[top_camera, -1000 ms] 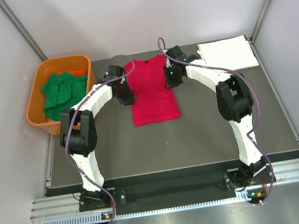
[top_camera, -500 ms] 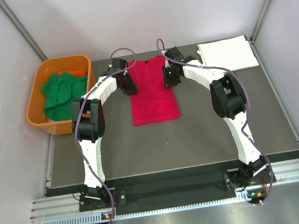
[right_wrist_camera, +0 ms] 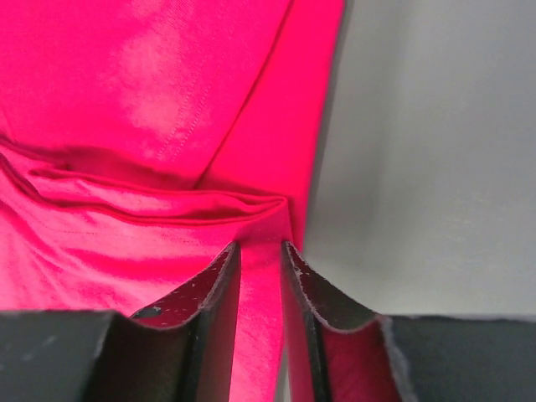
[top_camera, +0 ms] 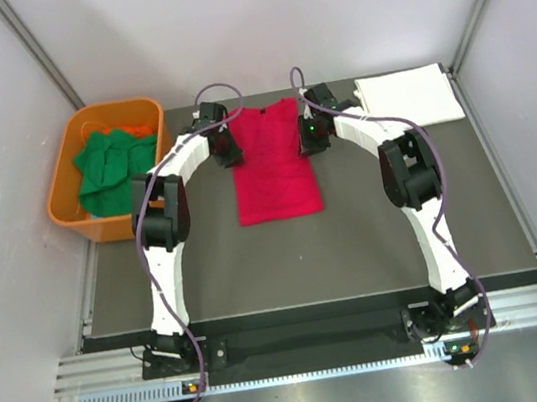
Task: Fold and stack the t-shirts
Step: Fold the tshirt
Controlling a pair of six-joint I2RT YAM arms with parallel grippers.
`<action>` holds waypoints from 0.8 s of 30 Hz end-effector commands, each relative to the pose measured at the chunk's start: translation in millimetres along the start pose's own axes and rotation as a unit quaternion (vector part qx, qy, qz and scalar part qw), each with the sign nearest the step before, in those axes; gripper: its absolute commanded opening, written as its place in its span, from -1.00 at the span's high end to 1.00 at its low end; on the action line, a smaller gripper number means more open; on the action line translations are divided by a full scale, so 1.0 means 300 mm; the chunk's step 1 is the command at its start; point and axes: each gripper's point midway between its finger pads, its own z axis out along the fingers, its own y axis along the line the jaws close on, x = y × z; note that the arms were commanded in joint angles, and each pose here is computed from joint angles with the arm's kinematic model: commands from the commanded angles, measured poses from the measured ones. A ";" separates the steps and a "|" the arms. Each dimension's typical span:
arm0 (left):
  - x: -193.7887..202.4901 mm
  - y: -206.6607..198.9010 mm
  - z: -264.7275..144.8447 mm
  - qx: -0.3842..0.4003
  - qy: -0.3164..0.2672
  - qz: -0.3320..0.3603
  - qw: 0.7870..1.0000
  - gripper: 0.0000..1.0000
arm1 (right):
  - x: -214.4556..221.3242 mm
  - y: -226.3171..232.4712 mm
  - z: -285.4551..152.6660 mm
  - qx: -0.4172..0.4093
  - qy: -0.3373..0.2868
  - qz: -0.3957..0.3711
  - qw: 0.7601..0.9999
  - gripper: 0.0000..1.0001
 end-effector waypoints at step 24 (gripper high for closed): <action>-0.057 0.049 0.104 0.003 -0.015 -0.002 1.000 0.49 | -0.062 -0.031 0.023 -0.082 -0.016 -0.040 0.996 0.45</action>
